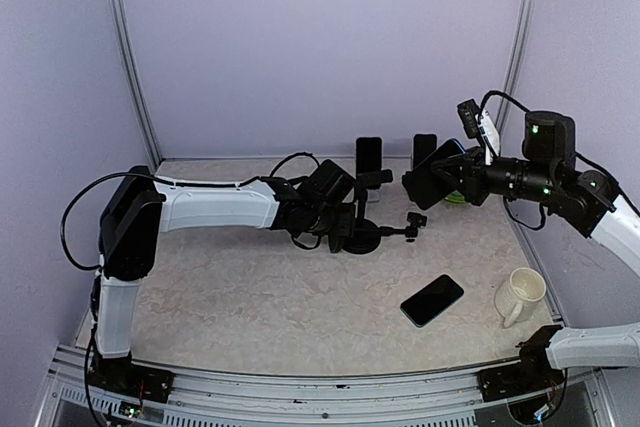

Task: Place the phone on the phone stand
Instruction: Pick up the phone stand from the center of the board.

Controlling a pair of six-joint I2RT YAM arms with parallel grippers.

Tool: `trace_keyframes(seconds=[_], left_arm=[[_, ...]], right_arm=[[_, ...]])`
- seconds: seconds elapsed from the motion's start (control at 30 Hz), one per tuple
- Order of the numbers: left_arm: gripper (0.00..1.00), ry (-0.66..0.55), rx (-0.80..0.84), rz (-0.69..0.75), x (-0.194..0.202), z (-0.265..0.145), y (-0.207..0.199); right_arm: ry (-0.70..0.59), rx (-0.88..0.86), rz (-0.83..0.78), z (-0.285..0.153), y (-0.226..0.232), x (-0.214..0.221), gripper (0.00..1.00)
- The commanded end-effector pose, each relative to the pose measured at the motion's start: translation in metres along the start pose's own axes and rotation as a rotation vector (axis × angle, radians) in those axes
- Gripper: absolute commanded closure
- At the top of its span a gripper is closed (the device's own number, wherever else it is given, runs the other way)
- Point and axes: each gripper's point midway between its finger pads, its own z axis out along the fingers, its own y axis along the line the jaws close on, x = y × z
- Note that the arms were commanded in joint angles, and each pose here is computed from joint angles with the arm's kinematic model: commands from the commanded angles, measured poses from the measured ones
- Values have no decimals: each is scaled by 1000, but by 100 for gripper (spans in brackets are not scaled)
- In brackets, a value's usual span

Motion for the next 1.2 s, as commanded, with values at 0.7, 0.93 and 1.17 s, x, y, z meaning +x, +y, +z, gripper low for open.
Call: trace_keyframes(seconds=[0.7, 0.93, 1.17], left_arm=[[89, 17, -23, -58, 1, 9, 19], [100, 26, -26, -88, 10, 6, 34], [100, 8, 32, -142, 13, -3, 43]], right_arm=[[-92, 7, -39, -11, 0, -20, 100], [-89, 7, -39, -11, 0, -19, 100], [-86, 3, -39, -11, 1, -19, 100]])
